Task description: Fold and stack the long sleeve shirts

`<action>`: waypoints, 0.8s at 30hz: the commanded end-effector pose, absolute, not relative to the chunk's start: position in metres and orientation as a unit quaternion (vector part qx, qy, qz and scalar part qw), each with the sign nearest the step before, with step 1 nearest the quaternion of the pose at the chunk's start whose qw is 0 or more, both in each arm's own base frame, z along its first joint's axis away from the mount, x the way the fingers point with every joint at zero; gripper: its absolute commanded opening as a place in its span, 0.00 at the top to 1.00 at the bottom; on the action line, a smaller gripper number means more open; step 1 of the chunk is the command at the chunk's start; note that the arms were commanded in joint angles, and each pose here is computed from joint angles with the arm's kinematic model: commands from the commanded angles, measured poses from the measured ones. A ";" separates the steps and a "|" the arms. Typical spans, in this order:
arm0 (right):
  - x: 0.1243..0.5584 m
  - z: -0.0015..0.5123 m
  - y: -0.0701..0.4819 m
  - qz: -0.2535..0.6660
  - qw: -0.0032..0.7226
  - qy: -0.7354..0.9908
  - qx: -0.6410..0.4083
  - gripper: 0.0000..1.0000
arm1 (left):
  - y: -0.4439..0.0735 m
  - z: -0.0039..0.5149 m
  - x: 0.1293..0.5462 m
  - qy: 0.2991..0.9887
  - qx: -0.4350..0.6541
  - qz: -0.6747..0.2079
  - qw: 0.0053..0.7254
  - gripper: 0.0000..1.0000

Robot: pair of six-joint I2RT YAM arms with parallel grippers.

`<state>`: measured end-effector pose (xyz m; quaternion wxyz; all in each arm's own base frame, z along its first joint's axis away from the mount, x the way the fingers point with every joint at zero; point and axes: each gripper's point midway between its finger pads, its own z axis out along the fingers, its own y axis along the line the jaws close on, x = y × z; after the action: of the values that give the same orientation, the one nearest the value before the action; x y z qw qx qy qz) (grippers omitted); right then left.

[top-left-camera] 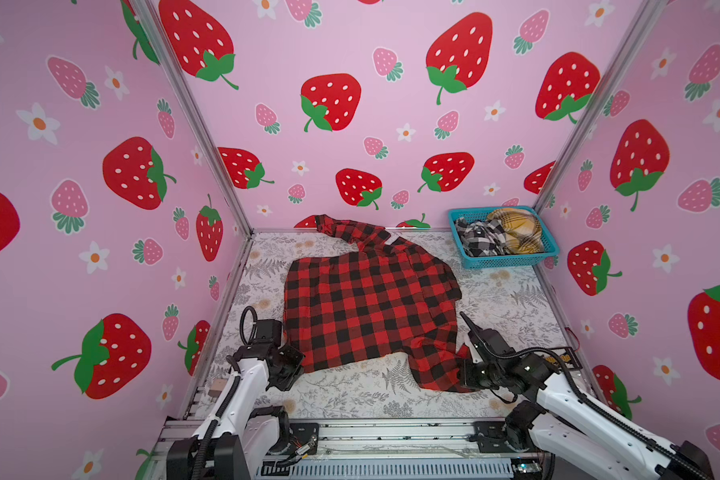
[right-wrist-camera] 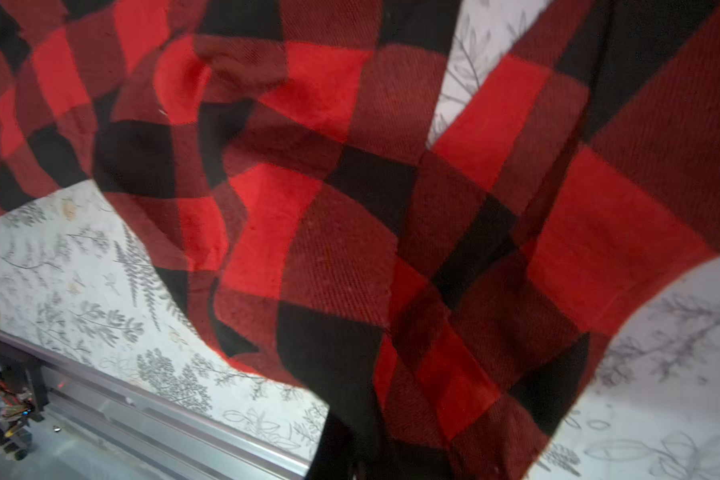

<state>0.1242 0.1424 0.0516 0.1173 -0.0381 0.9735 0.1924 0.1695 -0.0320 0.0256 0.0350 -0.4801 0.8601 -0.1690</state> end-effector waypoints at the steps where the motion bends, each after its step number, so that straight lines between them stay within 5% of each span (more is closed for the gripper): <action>1: 0.120 0.055 0.145 0.202 0.105 0.973 -0.037 1.00 | -0.031 0.033 0.162 0.855 -0.494 -0.157 0.024 1.00; 14: 0.197 0.174 0.189 0.249 0.243 0.935 -0.063 1.00 | -0.025 0.113 0.223 0.836 -0.491 -0.211 0.125 1.00; 24: 0.362 0.195 0.214 0.230 0.275 0.932 -0.058 1.00 | 0.016 0.115 0.334 0.797 -0.530 -0.251 0.143 1.00</action>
<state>0.3098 0.2146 0.1923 0.2505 -0.0430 0.9367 0.2407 0.2905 0.0056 0.1132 0.1256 -0.5229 0.8125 -0.2249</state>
